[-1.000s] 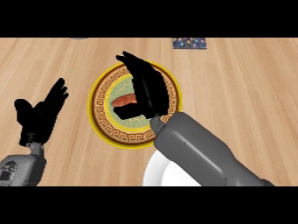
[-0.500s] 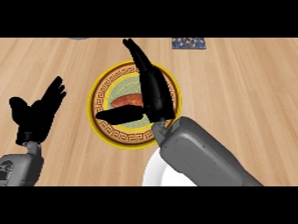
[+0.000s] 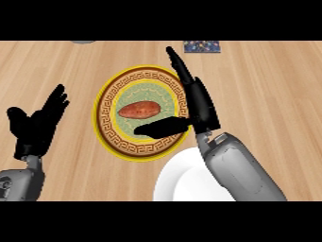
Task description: Pick the sweet potato from the plate and place it in the plate
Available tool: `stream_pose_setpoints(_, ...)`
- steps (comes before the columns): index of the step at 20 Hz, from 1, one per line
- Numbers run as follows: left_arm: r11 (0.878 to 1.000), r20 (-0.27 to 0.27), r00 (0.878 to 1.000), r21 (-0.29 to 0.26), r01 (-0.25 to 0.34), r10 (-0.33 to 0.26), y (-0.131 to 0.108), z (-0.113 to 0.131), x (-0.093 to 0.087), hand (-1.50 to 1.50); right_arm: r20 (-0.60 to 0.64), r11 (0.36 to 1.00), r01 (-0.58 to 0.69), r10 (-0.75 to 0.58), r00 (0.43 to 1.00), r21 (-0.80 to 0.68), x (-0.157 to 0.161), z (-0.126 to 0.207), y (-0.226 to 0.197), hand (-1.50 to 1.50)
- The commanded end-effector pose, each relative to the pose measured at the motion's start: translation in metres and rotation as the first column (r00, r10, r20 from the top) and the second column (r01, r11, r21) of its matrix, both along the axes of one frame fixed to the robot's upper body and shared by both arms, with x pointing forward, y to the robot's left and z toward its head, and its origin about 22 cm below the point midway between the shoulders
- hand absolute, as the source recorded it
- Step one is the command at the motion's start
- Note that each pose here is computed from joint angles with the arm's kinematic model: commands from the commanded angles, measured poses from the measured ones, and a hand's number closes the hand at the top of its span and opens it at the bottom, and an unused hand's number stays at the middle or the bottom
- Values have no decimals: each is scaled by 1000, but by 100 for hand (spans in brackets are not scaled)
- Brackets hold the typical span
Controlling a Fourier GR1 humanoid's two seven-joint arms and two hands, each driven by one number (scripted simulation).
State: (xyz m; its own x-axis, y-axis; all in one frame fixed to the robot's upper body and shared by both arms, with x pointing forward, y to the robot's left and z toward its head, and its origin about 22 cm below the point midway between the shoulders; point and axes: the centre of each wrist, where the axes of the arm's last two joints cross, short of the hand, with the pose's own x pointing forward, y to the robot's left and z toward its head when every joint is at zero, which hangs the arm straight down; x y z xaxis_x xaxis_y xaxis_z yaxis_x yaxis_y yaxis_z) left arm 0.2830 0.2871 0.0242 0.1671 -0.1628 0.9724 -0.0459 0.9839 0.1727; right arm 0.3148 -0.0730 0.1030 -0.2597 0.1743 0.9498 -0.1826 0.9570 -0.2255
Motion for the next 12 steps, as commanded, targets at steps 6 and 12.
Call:
stream_pose_setpoints(6,1000,8,1000,-6,0,0,-2,-11,3,0,4,1000,29,-29,1000,-8,6,-21,-42,-150)
stream_pose_setpoints(12,1000,21,1000,5,-5,5,-10,-18,12,0,6,998,51,-50,999,-45,4,-32,-90,-150)
